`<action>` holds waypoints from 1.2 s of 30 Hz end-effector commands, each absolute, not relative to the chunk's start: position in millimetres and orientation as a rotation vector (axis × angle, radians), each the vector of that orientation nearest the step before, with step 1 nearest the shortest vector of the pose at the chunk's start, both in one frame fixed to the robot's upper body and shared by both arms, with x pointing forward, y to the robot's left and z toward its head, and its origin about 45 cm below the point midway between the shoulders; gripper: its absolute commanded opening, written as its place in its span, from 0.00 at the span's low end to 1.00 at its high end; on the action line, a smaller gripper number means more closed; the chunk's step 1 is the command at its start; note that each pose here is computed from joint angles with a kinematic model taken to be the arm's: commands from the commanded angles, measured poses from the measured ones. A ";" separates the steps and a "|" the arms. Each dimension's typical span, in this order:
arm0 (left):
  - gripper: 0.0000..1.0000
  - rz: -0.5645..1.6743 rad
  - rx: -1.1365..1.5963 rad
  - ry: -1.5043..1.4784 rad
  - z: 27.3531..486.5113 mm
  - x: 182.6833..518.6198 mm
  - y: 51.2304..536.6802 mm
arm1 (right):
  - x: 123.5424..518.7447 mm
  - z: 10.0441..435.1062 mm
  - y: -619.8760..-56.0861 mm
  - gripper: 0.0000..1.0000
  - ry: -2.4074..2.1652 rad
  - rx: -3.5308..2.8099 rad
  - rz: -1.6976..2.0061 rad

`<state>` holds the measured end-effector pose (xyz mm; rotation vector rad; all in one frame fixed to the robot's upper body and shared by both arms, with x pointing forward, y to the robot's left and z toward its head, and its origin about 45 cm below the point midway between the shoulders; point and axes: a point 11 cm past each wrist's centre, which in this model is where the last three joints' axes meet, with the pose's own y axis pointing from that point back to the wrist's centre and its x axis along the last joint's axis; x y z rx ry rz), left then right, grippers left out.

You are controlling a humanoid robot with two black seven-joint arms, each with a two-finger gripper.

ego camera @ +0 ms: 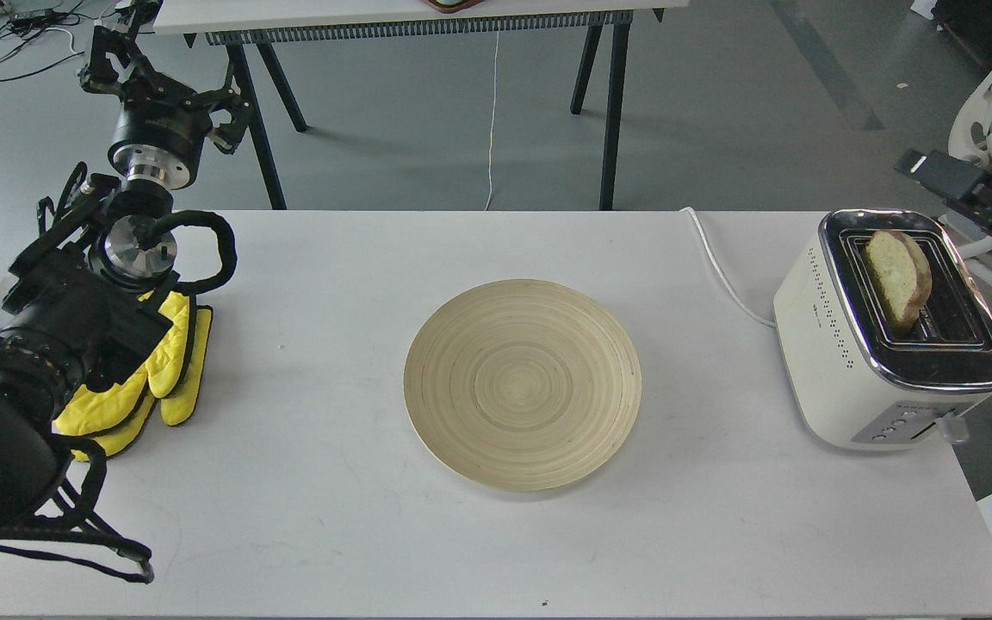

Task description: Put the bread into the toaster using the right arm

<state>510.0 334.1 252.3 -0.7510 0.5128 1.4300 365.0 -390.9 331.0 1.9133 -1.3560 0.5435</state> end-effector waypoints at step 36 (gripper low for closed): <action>1.00 1.431 -0.746 0.511 251.9 509.9 334.2 | 491.0 273.6 -368.8 0.99 -2.381 2.615 -1.002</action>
